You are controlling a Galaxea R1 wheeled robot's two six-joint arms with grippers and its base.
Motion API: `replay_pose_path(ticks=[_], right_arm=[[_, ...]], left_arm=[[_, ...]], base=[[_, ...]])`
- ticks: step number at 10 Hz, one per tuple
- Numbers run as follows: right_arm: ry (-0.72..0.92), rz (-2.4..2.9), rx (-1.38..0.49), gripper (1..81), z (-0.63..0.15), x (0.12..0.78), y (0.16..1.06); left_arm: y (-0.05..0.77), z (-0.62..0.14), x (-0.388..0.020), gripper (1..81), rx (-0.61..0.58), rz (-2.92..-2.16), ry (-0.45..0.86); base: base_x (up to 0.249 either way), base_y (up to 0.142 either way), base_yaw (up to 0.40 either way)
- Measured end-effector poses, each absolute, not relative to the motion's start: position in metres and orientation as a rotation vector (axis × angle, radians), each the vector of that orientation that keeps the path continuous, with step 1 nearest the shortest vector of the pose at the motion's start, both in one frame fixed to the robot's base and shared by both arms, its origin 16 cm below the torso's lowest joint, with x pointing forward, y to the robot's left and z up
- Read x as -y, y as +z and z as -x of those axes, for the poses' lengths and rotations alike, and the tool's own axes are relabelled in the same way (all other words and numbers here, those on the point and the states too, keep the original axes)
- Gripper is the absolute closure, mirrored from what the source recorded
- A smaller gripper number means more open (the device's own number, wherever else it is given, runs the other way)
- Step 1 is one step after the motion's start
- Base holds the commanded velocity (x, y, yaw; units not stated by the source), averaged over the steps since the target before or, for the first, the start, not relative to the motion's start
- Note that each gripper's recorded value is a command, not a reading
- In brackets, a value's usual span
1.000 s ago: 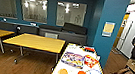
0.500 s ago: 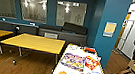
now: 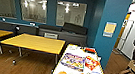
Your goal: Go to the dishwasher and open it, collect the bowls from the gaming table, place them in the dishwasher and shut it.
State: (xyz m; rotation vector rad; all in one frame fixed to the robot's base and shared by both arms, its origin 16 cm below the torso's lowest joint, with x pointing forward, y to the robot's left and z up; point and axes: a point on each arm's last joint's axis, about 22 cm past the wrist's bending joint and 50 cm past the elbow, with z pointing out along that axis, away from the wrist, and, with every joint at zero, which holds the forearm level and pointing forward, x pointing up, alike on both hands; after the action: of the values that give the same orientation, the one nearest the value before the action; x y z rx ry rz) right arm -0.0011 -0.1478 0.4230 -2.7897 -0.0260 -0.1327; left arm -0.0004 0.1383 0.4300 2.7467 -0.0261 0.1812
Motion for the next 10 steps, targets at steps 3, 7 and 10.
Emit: replay_pose_path(ticks=[3, 7, 10], right_arm=[[-0.158, 2.746, 0.013, 1.0, -0.010, 0.154, 0.430], [-0.199, 2.585, -0.051, 1.0, -0.041, 0.161, 0.474], [-0.279, 2.532, -0.100, 1.0, -0.073, 0.222, 0.525]], left_arm=[[0.432, -0.005, -0.144, 1.0, 0.025, -2.736, 0.199], [0.438, -0.006, -0.147, 1.0, 0.021, -2.705, 0.202], [0.439, -0.008, -0.143, 1.0, 0.022, -2.699, 0.206]], base=[[0.000, 0.000, 0.000], [0.000, 0.000, 0.000], [0.000, 0.000, 0.000]])
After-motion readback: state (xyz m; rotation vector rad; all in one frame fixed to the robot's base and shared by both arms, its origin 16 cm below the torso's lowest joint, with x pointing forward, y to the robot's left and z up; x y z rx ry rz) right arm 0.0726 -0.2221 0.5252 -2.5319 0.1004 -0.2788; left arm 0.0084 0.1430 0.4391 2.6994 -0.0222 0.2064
